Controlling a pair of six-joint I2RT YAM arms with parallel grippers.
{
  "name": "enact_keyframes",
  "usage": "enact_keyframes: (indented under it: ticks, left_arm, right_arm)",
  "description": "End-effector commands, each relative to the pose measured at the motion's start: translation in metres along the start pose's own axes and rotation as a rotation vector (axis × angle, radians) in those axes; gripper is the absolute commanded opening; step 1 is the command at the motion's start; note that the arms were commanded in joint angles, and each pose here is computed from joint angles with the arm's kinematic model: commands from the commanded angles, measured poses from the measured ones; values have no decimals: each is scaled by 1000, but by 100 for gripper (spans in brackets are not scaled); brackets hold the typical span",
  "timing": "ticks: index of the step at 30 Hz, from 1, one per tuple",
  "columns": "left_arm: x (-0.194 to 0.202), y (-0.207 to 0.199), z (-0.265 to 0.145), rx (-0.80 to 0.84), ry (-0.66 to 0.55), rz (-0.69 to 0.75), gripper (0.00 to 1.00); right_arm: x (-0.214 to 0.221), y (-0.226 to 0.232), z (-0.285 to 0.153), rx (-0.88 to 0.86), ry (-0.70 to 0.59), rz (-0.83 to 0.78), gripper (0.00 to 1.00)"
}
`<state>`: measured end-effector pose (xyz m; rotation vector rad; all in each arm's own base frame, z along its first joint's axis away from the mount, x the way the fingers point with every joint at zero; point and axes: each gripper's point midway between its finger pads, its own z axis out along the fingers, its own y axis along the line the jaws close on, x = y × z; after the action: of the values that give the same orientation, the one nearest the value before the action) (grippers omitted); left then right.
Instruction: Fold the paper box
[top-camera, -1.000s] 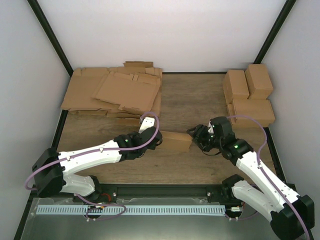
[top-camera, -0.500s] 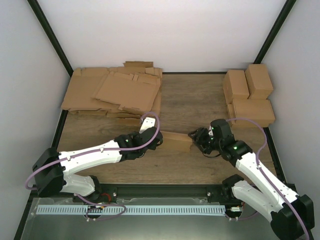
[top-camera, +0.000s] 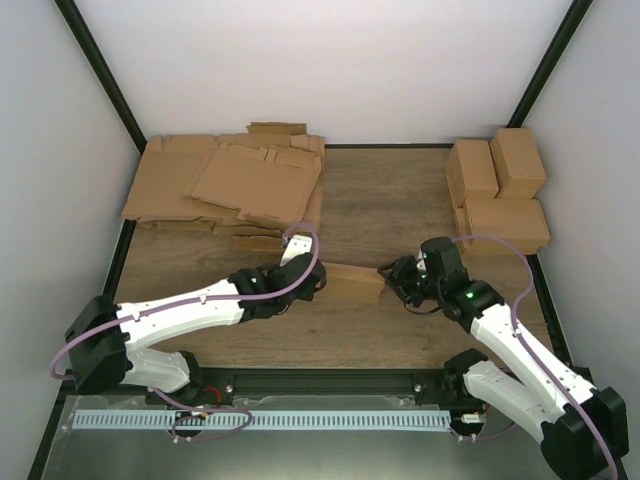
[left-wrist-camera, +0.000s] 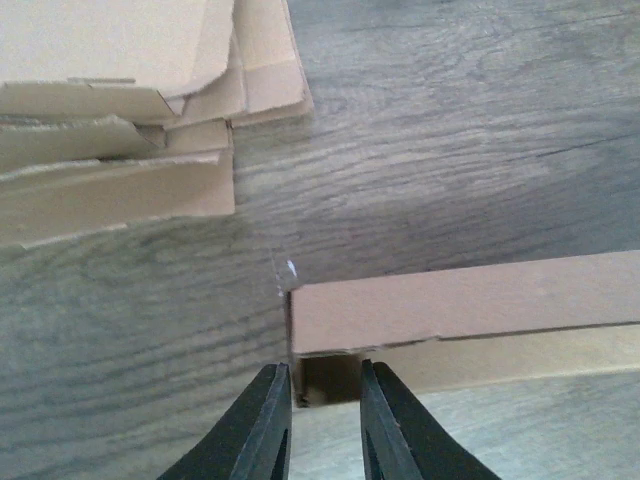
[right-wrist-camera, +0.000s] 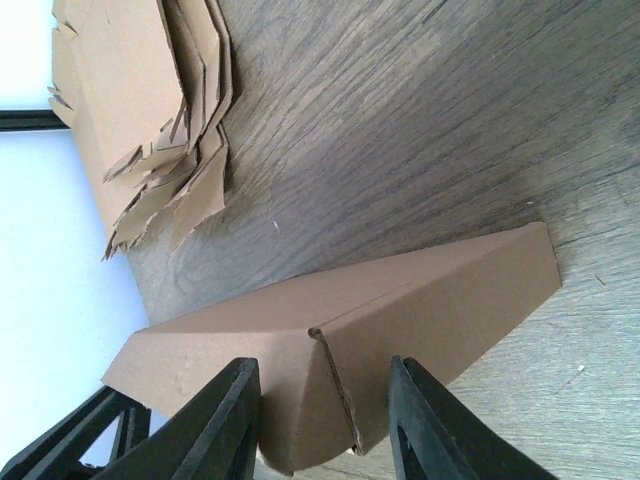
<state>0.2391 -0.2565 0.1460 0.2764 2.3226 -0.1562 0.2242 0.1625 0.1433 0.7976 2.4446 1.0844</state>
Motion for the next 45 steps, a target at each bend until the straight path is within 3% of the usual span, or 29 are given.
enact_keyframes:
  ticks: [1,11,16,20,27,30,37,45]
  left_arm:
    - [4,-11,-9,59,57,0,24]
    - [-11,-13,-43,150,79,-80,46]
    - [-21,-18,-48,325,148,-197,62]
    - [-36,-6,-52,445,146,-380,76]
    - [-38,6,-48,724,206,-771,77]
    - [-34,7,-50,768,227,-895,79]
    - [-28,13,-50,766,253,-1080,99]
    - [-22,10,-45,775,308,-1168,99]
  right_arm:
    - [-3,-9,3,40,-13,11,35]
    - [-6,-9,7,57,-19,6,34]
    - [-7,-8,8,50,-19,-1,34]
    - [-7,-5,7,44,-19,-7,33]
    - [-7,-5,6,44,-20,-9,33]
    - [-7,-5,6,43,-19,-9,33]
    - [-7,-4,6,44,-15,-14,34]
    - [-6,-4,7,41,-12,-16,34]
